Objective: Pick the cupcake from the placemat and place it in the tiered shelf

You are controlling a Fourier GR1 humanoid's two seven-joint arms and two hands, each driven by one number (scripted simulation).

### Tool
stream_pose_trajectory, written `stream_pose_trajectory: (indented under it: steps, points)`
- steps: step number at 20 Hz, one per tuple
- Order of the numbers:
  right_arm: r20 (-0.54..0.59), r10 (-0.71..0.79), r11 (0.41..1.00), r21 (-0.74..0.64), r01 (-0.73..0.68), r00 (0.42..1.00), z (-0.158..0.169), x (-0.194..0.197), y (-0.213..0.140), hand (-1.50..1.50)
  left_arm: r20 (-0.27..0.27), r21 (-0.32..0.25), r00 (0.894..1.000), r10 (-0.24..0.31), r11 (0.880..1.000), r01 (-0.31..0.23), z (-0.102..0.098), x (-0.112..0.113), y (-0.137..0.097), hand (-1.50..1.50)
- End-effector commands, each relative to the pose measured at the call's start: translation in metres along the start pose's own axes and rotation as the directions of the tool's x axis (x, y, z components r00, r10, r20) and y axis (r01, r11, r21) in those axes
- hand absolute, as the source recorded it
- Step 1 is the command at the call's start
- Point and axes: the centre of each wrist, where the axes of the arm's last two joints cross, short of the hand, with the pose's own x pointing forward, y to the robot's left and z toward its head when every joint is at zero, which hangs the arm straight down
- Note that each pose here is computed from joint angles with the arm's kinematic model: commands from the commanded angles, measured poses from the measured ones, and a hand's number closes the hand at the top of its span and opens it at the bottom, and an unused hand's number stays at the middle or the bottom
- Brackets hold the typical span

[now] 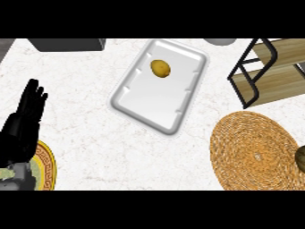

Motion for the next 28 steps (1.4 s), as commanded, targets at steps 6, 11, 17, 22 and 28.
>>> stream_pose_trajectory:
  steps: [6, 11, 17, 22, 28]
  points:
    - [-0.077, -0.011, 0.961, -0.277, -0.011, 0.997, 0.035, 0.034, -0.111, 1.5, 0.01, -0.033, 1.0, 0.0, 0.999, 0.0, -0.001, 0.003, -0.007, 0.0]
    - [-0.129, -0.068, 0.946, -0.322, 0.023, 0.989, 0.012, 0.013, -0.112, 1.5, 0.02, -0.045, 1.0, -0.008, 0.999, 0.009, 0.0, 0.016, 0.004, 0.0]
    - [-0.124, -0.116, 0.932, -0.358, 0.065, 0.985, -0.038, 0.009, -0.126, 1.5, 0.005, -0.041, 1.0, 0.01, 0.999, -0.01, -0.018, 0.015, -0.012, 0.0]
    - [-0.132, -0.132, 0.92, -0.385, 0.072, 0.982, -0.076, -0.006, -0.113, 1.5, 0.025, -0.029, 1.0, -0.001, 1.0, 0.002, -0.003, 0.004, -0.02, 0.0]
    - [-0.109, -0.142, 0.901, -0.427, 0.082, 0.984, -0.119, -0.029, -0.092, 1.5, -0.003, -0.052, 1.0, 0.015, 0.999, -0.015, -0.017, 0.018, -0.003, 0.0]
